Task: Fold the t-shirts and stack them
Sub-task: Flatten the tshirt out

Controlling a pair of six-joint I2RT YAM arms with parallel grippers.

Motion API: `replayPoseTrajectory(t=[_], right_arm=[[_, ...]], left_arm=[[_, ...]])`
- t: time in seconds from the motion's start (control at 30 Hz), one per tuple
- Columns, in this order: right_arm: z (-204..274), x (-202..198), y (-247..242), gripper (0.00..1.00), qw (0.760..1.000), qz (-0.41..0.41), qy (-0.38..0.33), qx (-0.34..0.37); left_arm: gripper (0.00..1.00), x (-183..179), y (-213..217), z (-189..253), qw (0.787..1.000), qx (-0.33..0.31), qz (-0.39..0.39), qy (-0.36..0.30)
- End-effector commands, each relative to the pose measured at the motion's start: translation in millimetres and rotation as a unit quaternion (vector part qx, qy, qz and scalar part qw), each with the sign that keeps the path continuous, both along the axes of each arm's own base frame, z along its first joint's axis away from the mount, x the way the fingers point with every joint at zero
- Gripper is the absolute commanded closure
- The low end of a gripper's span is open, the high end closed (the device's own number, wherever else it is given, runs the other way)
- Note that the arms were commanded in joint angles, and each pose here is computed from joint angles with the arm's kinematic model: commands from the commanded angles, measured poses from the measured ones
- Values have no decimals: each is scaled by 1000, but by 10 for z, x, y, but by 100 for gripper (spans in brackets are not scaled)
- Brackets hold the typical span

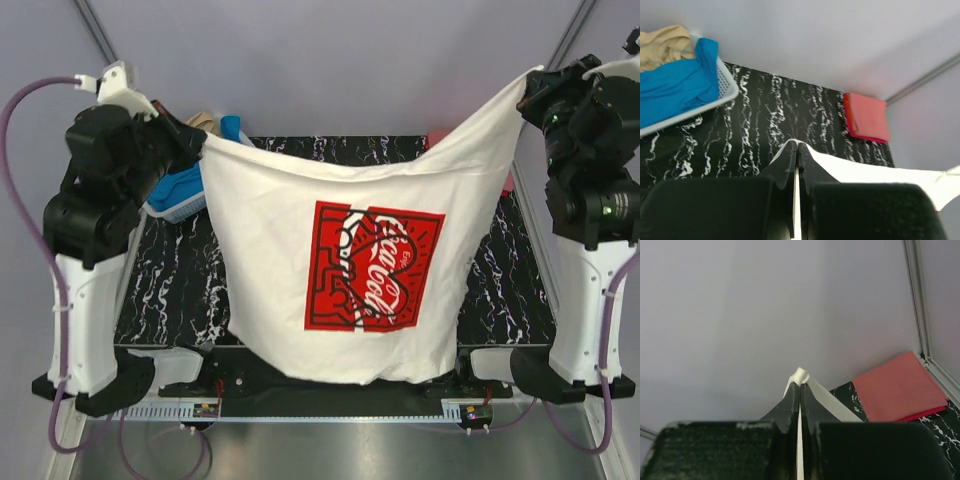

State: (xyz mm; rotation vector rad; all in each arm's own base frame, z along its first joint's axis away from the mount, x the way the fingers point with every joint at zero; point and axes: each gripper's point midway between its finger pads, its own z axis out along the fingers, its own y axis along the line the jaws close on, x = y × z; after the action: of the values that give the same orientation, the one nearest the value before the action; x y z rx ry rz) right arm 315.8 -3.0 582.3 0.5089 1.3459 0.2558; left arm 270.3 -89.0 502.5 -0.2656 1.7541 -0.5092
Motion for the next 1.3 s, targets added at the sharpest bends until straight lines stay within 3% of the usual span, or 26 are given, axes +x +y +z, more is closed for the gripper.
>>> replayPoseTrajectory(t=[0.0,0.23,0.4,0.57,0.87,1.1,1.27], right_arm=[[402,-49,36,100,998,11,-56,-10],[507,343,93,100,998,17,-56,-6],[620,263,48,100,998,6,-68,-7],[632,-168,-43,100,998,-7,-69,-5],[626,-1652,-75,100,992,25,-126,17],[882,-2134,24,100,981,66,-180,28],[1154,-2090,63,100,975,75,-205,23]], left_arm=[[100,368,113,219,998,22,44,-39],[100,816,216,482,995,15,72,-65],[100,671,232,692,994,-8,61,-93],[100,215,101,664,993,-34,5,-109],[100,-974,198,715,979,-89,-29,-179],[100,-1730,265,1089,957,-116,-56,-258],[100,-1774,320,1271,953,-116,-45,-275]])
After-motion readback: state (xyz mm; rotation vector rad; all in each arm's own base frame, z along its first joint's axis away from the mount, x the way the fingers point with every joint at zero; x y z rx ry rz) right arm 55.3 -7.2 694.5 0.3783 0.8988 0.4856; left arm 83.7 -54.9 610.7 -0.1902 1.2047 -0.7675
